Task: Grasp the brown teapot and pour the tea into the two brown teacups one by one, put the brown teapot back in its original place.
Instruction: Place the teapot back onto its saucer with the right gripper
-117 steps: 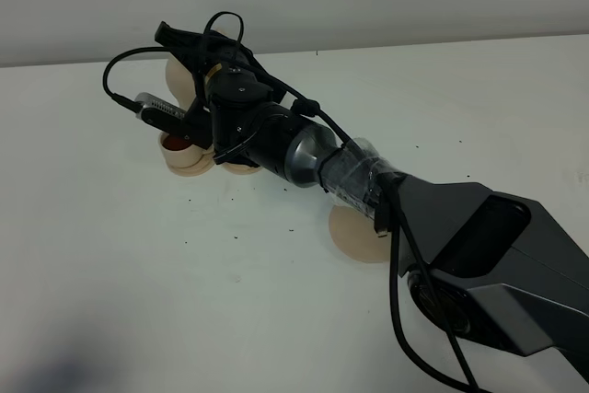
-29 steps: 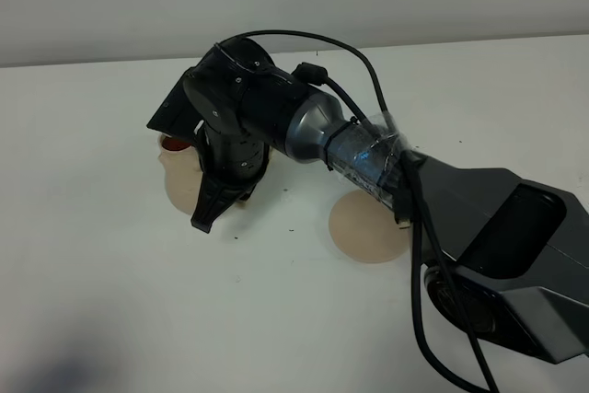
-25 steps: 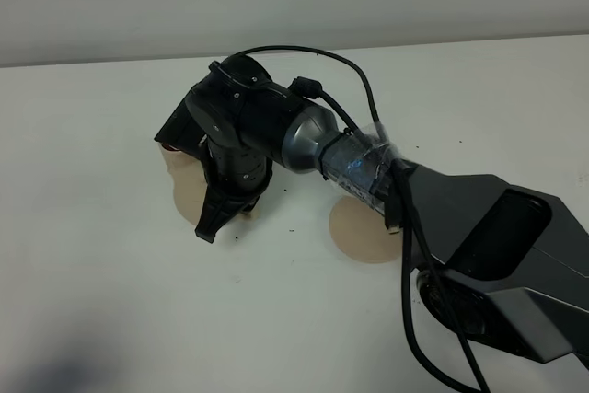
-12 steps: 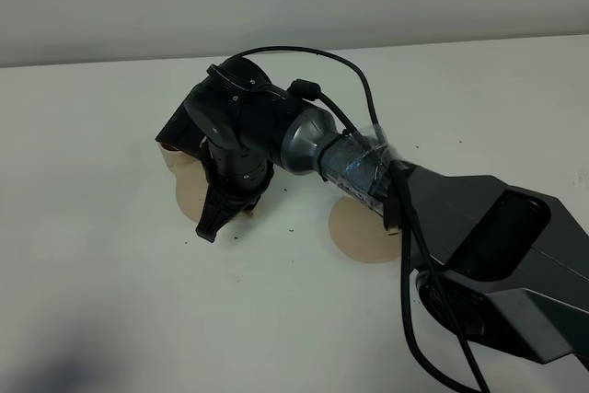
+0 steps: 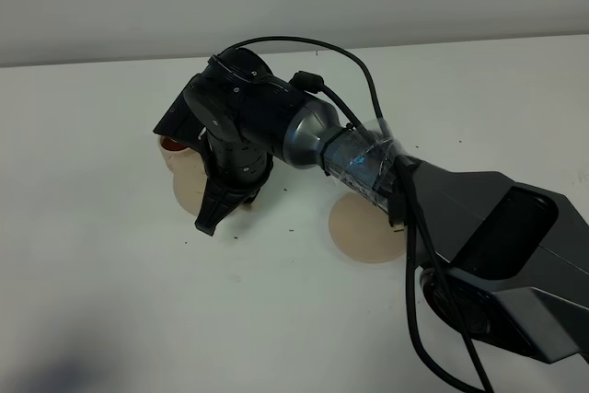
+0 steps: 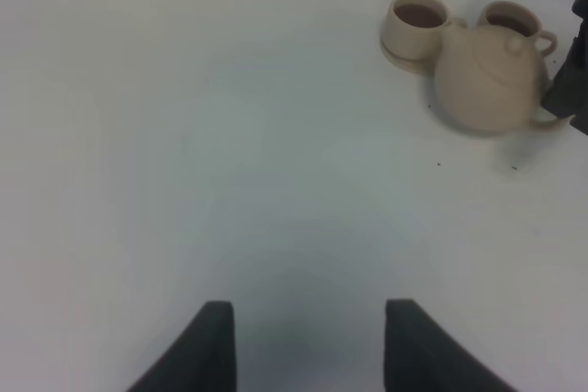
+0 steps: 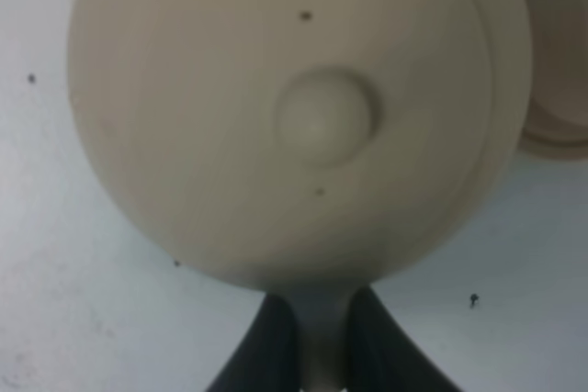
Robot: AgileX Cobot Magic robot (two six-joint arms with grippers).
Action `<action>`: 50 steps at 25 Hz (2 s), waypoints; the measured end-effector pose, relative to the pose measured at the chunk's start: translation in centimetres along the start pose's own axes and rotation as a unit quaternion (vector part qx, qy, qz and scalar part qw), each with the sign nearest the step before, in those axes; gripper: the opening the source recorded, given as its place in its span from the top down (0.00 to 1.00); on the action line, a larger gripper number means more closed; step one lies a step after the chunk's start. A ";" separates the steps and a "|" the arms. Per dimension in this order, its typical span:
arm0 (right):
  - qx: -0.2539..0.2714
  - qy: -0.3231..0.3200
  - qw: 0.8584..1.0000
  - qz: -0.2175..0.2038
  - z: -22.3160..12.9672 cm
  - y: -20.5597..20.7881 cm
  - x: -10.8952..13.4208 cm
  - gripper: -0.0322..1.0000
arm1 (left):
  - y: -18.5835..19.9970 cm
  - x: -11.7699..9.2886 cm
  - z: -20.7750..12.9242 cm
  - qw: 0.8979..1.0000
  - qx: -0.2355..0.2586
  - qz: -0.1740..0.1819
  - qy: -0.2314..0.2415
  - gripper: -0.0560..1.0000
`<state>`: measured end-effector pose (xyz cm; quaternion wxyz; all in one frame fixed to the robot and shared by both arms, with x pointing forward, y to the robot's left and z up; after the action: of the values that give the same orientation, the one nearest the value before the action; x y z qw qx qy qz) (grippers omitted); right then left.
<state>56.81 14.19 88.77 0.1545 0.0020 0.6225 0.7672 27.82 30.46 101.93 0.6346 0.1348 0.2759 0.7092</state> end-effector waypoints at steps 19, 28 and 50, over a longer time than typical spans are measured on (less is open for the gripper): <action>0.000 0.017 1.000 0.000 0.0 0.0 0.0 0.86 | 0.0 0.0 0.0 1.000 0.000 0.000 0.000 0.57; 0.002 0.020 1.000 -0.004 0.0 0.0 -0.1 0.86 | 0.0 0.0 0.0 1.000 0.000 0.000 0.000 0.57; -0.056 0.017 0.997 -0.051 1.1 7.8 -2.0 0.86 | 0.0 0.0 0.0 1.000 0.000 0.000 0.000 0.57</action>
<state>57.13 13.37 96.82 0.1825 -0.0508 0.5806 0.7918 27.82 30.46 101.93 0.6347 0.1351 0.2756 0.7092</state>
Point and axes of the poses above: a point on each arm's last joint axis where the gripper is mounted, y pointing back along that axis away from the gripper, x along the wrist's bending axis when the last joint is at zero, z = x × y, the point moved 5 cm from there along -y, pointing out along that axis toward the gripper, and after that the axes turned 7 degrees about y, right-handed, at the moved point
